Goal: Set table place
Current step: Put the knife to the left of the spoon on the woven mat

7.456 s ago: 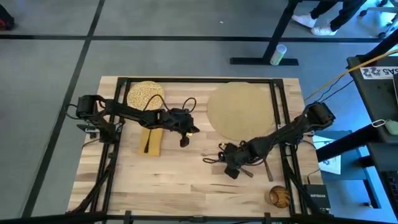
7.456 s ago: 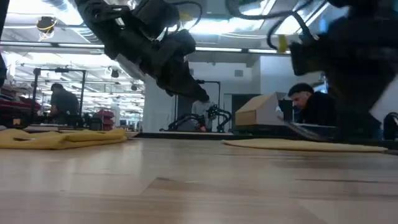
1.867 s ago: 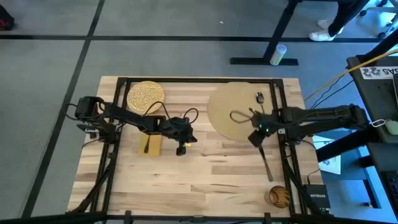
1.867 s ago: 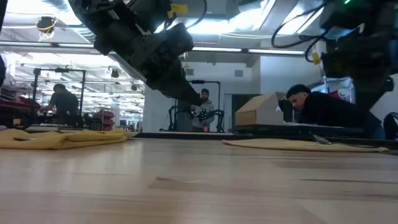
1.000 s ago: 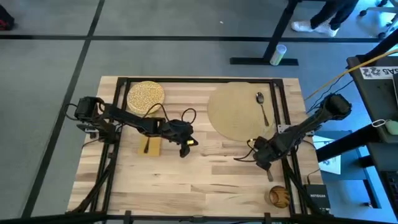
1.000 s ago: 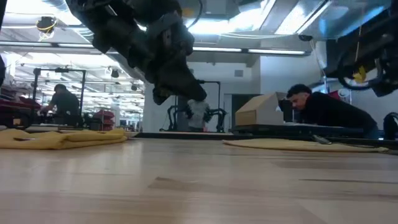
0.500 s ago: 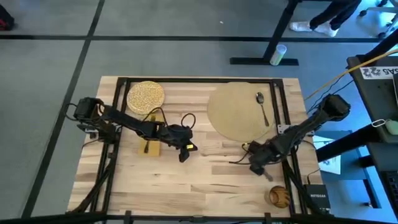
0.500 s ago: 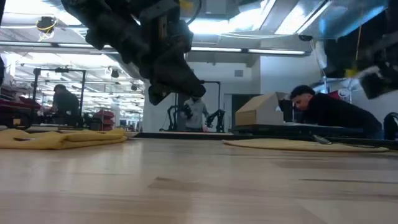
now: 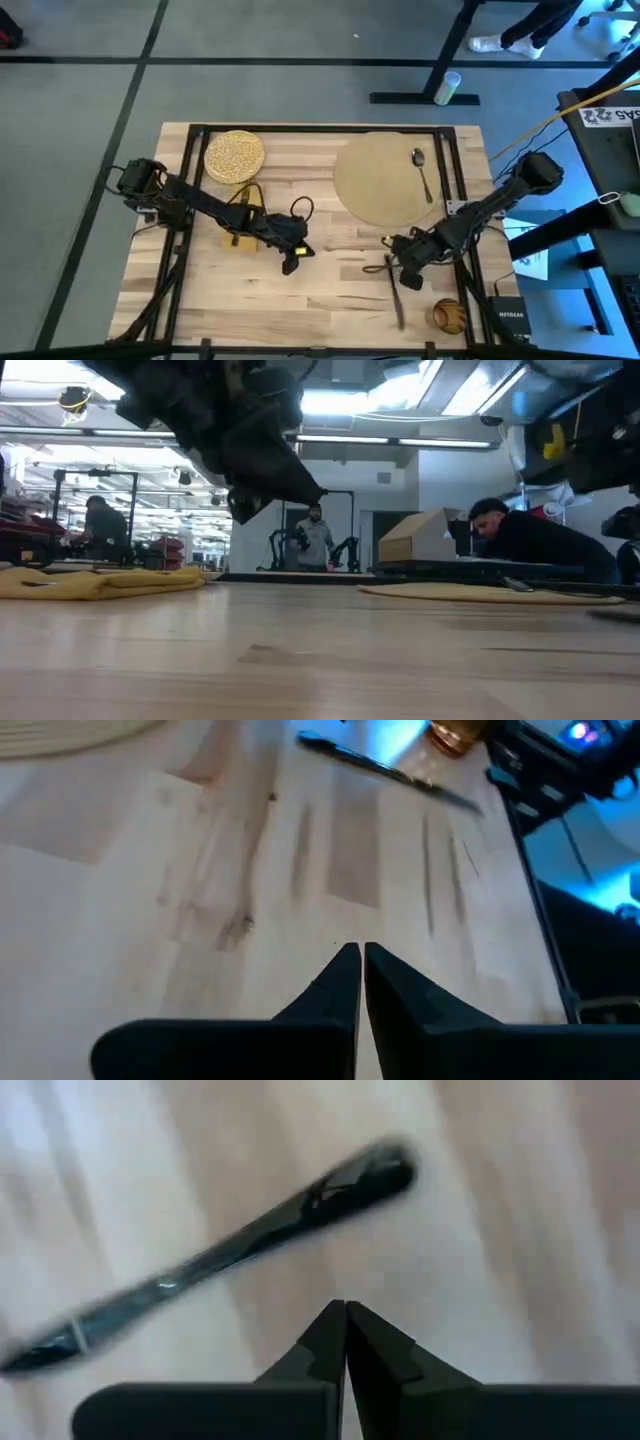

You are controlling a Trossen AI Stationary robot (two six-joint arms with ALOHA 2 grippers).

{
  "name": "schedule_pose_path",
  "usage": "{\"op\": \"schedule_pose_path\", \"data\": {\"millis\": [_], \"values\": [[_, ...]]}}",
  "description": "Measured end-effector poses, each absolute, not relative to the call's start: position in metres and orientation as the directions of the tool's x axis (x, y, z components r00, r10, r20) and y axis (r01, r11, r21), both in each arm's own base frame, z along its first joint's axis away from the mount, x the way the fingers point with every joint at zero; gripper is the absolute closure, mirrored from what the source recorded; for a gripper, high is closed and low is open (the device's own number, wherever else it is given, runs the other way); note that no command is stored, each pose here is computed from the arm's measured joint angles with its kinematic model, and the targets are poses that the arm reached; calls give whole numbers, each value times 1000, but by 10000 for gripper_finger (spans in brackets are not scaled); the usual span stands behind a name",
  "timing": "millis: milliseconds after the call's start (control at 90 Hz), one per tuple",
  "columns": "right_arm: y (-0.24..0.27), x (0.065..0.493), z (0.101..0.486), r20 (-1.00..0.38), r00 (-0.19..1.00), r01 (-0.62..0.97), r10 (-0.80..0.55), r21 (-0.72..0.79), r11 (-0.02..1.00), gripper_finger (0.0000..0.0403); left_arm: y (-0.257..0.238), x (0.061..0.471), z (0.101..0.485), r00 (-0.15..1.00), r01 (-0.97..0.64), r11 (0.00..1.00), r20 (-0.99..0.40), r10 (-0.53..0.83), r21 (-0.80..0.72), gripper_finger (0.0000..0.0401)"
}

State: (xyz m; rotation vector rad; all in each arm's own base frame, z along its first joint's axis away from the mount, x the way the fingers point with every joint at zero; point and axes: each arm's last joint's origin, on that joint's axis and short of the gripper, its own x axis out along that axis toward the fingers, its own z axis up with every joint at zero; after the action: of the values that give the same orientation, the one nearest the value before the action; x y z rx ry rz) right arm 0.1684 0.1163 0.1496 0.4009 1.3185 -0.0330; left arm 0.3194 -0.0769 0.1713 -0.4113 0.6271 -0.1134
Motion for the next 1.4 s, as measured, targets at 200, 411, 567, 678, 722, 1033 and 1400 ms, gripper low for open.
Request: {"op": "schedule_pose_path", "data": {"millis": [200,411,567,678,722,1033,1400], "values": [[127,165,152,-941,236,273,242,304,913,403,-84,318,171,804,-3,914,-545,-239,-407,401],[144,173,153,-884,374,241,281,385,891,403,-84,318,172,806,-13,911,-544,-236,-413,401],[149,186,147,-855,471,280,218,379,882,403,-84,318,172,810,-12,911,-538,-233,-413,401],[147,194,136,-882,440,326,170,333,885,397,-83,318,172,810,-10,912,-538,-233,-410,401],[147,198,134,-887,433,339,158,323,883,391,-83,318,172,809,-11,912,-539,-233,-410,401],[150,215,129,-888,438,349,142,314,883,333,-83,318,171,805,-5,920,-547,-228,-391,401],[151,215,123,-897,420,366,136,305,879,329,-83,317,169,794,-9,927,-566,-221,-375,401]]}}
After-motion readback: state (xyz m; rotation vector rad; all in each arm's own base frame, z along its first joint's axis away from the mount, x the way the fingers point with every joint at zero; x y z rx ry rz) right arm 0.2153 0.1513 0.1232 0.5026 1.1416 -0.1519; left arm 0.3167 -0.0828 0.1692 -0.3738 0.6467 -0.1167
